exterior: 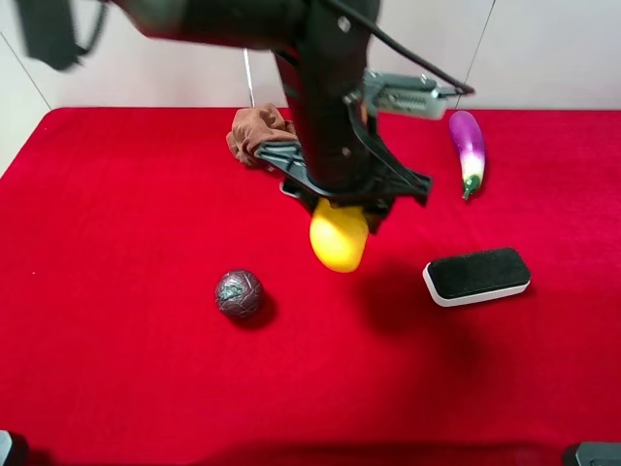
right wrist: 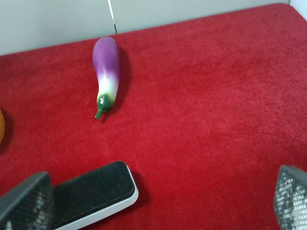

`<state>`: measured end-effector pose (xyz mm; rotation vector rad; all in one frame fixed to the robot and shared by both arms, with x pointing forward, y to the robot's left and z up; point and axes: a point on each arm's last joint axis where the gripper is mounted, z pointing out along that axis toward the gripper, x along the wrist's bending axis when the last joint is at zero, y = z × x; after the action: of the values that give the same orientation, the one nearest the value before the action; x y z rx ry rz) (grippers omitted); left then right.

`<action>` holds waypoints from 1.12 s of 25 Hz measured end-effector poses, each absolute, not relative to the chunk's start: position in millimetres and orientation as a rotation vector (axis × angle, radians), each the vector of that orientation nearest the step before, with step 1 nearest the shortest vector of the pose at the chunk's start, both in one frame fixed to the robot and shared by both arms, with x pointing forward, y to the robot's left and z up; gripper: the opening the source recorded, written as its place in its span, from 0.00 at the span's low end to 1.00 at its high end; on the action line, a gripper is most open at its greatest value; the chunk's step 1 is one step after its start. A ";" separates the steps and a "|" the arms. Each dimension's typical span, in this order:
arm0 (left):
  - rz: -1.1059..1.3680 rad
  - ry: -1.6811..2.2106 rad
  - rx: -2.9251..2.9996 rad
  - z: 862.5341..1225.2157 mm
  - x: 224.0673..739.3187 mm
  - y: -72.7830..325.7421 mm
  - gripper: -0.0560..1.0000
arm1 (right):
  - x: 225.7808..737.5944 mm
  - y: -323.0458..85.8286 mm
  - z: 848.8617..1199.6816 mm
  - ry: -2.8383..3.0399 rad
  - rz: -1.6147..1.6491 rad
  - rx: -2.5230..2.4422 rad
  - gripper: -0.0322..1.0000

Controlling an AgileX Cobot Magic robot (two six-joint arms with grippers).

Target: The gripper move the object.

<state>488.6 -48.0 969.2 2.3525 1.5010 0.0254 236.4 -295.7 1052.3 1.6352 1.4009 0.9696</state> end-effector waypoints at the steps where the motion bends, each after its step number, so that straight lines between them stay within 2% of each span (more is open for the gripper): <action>1: 0.023 1.492 2.362 966.2 487.0 -52.4 0.63 | 236.4 -295.7 1052.3 1.401 0.970 1.635 0.70; 11: 0.008 1.453 2.440 929.1 478.8 -84.1 0.63 | 236.4 -295.7 1052.3 1.401 0.970 1.635 0.70; 28: -0.010 1.501 2.509 888.9 477.0 -88.0 0.63 | 236.4 -295.7 1052.3 1.401 0.970 1.635 0.70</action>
<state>477.0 -88.0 888.9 2.5091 1.5007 -0.0102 236.4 -295.7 1052.3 1.6352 1.4009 0.9696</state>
